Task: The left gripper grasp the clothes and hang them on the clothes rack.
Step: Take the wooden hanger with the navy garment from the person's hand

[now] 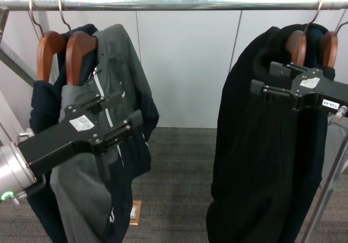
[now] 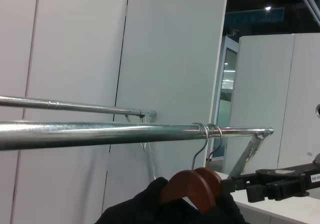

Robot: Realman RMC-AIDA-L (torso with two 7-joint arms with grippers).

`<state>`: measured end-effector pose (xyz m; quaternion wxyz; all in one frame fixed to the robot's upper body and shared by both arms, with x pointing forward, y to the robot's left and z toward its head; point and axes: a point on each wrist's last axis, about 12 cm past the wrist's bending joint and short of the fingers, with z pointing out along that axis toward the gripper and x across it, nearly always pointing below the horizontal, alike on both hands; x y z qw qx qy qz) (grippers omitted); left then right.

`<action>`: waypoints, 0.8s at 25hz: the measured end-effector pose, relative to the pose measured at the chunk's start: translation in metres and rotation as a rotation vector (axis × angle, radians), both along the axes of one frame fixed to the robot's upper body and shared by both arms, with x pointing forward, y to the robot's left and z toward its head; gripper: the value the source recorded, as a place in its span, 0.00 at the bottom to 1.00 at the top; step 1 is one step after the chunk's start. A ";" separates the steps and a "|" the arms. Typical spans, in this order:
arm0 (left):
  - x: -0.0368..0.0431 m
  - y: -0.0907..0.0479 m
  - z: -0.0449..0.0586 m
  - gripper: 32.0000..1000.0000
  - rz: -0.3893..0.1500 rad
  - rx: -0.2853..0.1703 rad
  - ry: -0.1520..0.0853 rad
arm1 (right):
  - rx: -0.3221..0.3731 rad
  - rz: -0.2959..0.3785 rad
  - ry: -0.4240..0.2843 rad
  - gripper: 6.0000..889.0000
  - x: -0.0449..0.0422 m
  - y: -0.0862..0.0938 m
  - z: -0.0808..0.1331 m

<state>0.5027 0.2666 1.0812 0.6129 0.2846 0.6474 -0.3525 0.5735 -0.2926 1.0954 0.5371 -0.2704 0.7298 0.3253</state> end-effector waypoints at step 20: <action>0.0006 0.000 -0.001 0.64 0.004 -0.008 0.006 | -0.003 -0.001 0.001 0.92 0.0003 0.000 0.000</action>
